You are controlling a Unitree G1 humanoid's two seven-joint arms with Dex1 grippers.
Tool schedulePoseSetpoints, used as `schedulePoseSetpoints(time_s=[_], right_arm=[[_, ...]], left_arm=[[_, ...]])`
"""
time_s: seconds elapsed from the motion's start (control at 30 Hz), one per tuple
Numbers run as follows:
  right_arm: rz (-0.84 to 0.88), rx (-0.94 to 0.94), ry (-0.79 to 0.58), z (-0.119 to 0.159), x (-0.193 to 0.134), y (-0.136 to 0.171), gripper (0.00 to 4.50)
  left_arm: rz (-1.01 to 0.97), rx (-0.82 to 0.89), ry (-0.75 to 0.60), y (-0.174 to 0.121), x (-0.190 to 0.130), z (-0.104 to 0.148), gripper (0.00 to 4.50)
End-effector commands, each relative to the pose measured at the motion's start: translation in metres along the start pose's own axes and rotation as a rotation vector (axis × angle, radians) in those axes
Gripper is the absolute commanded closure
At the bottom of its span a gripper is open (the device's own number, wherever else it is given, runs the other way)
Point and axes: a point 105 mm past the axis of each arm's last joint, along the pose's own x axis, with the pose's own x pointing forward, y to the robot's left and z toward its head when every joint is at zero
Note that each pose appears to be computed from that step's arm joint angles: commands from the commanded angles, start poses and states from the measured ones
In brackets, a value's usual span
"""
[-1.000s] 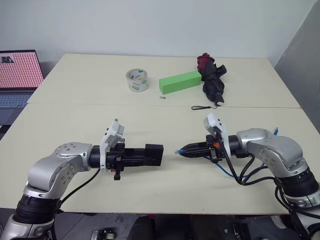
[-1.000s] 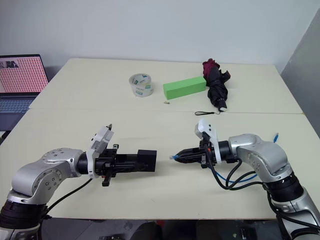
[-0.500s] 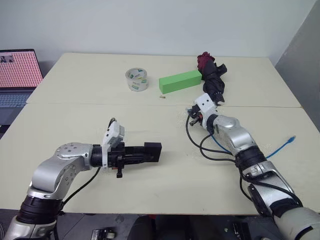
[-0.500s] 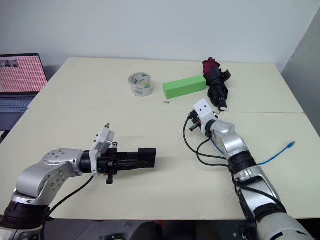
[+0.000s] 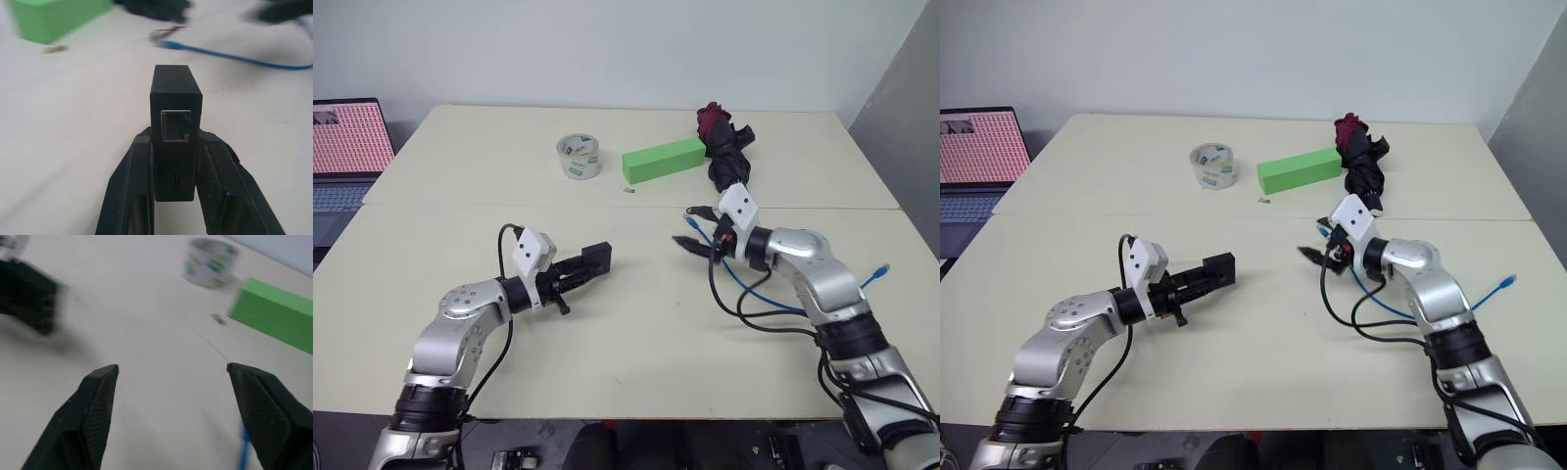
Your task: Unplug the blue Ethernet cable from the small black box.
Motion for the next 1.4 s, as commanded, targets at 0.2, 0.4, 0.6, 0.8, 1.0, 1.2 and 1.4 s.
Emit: schedulePoseSetpoints(time_s=[0.2, 0.4, 0.6, 0.8, 1.0, 1.2, 1.4], right_arm=[[0.096, -0.022, -0.023, 0.022, 0.011, 0.028, 0.75], [0.087, -0.023, 0.001, 0.019, 0.013, 0.028, 0.75], [0.073, -0.018, 0.018, 0.016, 0.013, 0.029, 0.75], [0.037, -0.009, 0.023, 0.013, 0.012, 0.028, 0.75], [-0.072, 0.016, 0.048, 0.002, -0.011, 0.019, 0.75], [-0.18, 0.045, 0.093, -0.009, -0.045, 0.003, 0.75], [-0.226, 0.059, 0.138, -0.018, -0.066, -0.006, 0.75]], left_arm=[[0.32, 0.03, -0.095, 0.04, 0.006, -0.013, 3.71], [0.38, -0.047, -0.072, 0.044, 0.008, -0.037, 3.71], [0.361, -0.106, -0.05, 0.039, -0.003, -0.048, 2.22], [0.357, -0.071, 0.021, 0.032, -0.024, -0.053, 0.87], [0.269, 0.088, 0.12, 0.015, -0.056, -0.03, 0.75], [0.181, 0.085, 0.135, 0.01, -0.079, 0.001, 0.75], [0.099, 0.068, 0.124, 0.001, -0.088, 0.021, 0.75]])
